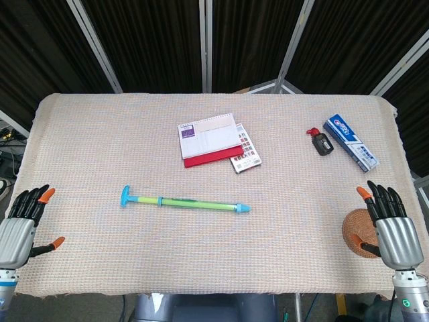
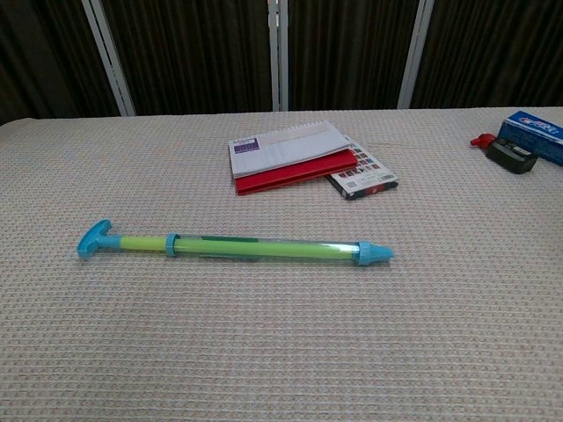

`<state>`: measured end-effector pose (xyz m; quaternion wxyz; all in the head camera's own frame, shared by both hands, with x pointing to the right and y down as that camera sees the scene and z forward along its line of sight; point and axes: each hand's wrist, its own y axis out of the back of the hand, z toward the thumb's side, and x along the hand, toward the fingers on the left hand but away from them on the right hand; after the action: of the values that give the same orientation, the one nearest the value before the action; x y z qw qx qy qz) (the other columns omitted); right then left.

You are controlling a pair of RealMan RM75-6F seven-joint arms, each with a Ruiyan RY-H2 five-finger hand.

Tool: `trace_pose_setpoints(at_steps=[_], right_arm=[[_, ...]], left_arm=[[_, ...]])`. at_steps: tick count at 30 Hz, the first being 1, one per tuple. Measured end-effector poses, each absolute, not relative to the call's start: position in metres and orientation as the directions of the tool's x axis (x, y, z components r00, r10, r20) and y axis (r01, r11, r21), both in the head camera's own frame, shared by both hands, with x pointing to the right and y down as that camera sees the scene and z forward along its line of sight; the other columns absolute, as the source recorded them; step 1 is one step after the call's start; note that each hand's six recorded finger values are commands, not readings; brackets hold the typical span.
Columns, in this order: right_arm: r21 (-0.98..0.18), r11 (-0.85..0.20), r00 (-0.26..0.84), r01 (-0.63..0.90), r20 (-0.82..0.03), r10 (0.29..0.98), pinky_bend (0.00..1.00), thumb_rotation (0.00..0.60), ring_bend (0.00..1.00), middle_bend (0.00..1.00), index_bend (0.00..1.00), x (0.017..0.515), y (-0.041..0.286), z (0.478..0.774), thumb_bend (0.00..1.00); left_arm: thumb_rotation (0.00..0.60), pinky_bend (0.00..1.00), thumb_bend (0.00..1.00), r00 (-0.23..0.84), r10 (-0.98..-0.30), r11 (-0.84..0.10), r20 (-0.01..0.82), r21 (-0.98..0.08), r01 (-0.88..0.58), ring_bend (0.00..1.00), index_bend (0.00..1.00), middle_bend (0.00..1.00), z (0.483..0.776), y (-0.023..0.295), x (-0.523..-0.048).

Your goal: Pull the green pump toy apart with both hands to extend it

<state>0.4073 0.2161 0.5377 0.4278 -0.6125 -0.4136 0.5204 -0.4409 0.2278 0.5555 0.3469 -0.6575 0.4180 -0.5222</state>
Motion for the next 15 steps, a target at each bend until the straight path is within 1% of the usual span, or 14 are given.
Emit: trace_pose_setpoints(at_steps=[7,8,9,10,11,12,13,14,15], right_arm=[[-0.945,-0.324,0.116,0.054,-0.316,0.942,0.00,0.600,0.00,0.00,0.00,0.407,0.219,0.545,0.00],[-0.942,-0.330,0.118,0.054,-0.322,0.939,0.00,0.600,0.00,0.01,0.00,0.405,0.218,0.547,0.00],[-0.939,-0.339,0.123,0.056,-0.331,0.936,0.00,0.600,0.01,0.04,0.00,0.403,0.217,0.550,0.00],[-0.936,-0.347,0.128,0.058,-0.338,0.932,0.00,0.600,0.11,0.13,0.00,0.401,0.216,0.552,0.00],[-0.933,-0.356,0.134,0.059,-0.346,0.929,0.03,0.600,0.28,0.30,0.00,0.399,0.213,0.555,0.00],[-0.927,-0.370,0.144,0.059,-0.359,0.922,0.10,0.600,0.42,0.43,0.00,0.395,0.210,0.559,0.00],[-0.922,-0.382,0.152,0.059,-0.370,0.917,0.28,0.600,0.63,0.60,0.00,0.392,0.207,0.563,0.00],[-0.917,-0.395,0.163,0.060,-0.382,0.910,0.52,0.600,0.78,0.74,0.00,0.388,0.203,0.567,0.00],[-0.907,-0.416,0.178,0.063,-0.400,0.899,0.68,0.600,0.85,0.81,0.00,0.382,0.198,0.573,0.00]], left_arm=[[0.600,0.00,0.00,0.112,-0.909,-0.416,0.402,-0.891,-0.181,0.00,0.00,0.00,0.556,0.226,-0.438],[0.600,0.00,0.00,0.113,-0.908,-0.418,0.403,-0.891,-0.179,0.00,0.00,0.00,0.557,0.226,-0.437],[0.600,0.00,0.00,0.115,-0.907,-0.420,0.405,-0.891,-0.174,0.00,0.00,0.00,0.557,0.225,-0.437],[0.600,0.00,0.00,0.116,-0.906,-0.422,0.407,-0.891,-0.170,0.00,0.00,0.00,0.558,0.224,-0.436],[0.600,0.00,0.00,0.115,-0.905,-0.425,0.410,-0.890,-0.166,0.00,0.00,0.00,0.559,0.223,-0.436],[0.600,0.00,0.00,0.114,-0.904,-0.427,0.413,-0.889,-0.163,0.00,0.00,0.00,0.560,0.223,-0.436],[0.600,0.00,0.00,0.111,-0.903,-0.429,0.415,-0.889,-0.162,0.00,0.00,0.00,0.561,0.222,-0.437],[0.600,0.00,0.00,0.107,-0.902,-0.432,0.419,-0.888,-0.160,0.00,0.00,0.00,0.562,0.221,-0.437],[0.600,0.00,0.00,0.104,-0.901,-0.434,0.422,-0.887,-0.158,0.00,0.00,0.00,0.563,0.220,-0.438]])
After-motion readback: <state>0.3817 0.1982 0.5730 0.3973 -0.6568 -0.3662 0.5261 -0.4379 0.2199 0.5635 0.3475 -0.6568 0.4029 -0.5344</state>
